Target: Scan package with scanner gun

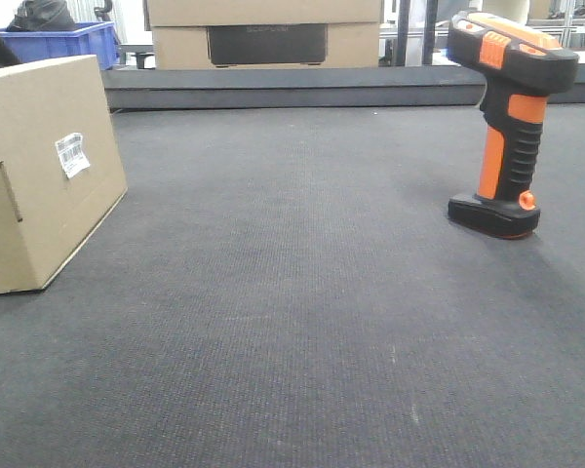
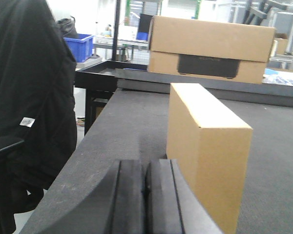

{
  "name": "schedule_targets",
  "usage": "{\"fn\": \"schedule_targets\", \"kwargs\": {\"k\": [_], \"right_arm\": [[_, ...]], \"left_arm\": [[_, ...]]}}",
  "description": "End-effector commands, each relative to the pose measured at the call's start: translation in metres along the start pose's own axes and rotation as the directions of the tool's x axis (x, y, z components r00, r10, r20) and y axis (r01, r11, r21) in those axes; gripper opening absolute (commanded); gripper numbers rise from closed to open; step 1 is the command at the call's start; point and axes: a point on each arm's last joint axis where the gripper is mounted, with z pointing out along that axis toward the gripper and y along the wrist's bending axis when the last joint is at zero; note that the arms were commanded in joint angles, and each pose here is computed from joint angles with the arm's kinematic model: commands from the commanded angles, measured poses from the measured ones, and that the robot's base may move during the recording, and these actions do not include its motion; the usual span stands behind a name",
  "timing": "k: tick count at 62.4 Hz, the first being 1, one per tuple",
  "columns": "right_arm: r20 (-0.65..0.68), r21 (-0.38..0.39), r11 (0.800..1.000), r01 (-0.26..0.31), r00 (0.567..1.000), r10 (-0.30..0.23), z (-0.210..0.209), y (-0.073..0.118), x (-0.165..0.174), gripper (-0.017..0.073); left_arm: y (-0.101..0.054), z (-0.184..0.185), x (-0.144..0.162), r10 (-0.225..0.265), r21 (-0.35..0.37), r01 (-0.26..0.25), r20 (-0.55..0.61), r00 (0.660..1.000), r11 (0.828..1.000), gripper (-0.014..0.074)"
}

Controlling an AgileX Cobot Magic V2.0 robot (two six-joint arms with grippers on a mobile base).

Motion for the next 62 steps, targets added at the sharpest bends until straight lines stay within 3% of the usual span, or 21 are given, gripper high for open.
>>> {"fn": "schedule_targets", "kwargs": {"k": [1,8,62], "right_arm": [[0.024,0.006,1.0,-0.001,1.0,0.001,-0.0002,-0.0004,-0.002,-0.0165],[0.024,0.006,1.0,-0.001,1.0,0.001,-0.0002,-0.0004,-0.002,-0.0165],[0.024,0.006,1.0,-0.001,1.0,0.001,-0.0002,-0.0004,-0.002,-0.0165]], "left_arm": [[-0.0006,-0.0005,-0.0026,0.029,0.008,-0.029,0.024,0.999,1.0,-0.01],[-0.0006,-0.0005,-0.0028,0.089,0.007,-0.089,0.027,0.996,0.996,-0.01],[-0.0007,-0.0006,-0.0036,0.08,0.008,-0.08,0.036,0.996,0.997,-0.01]]}}
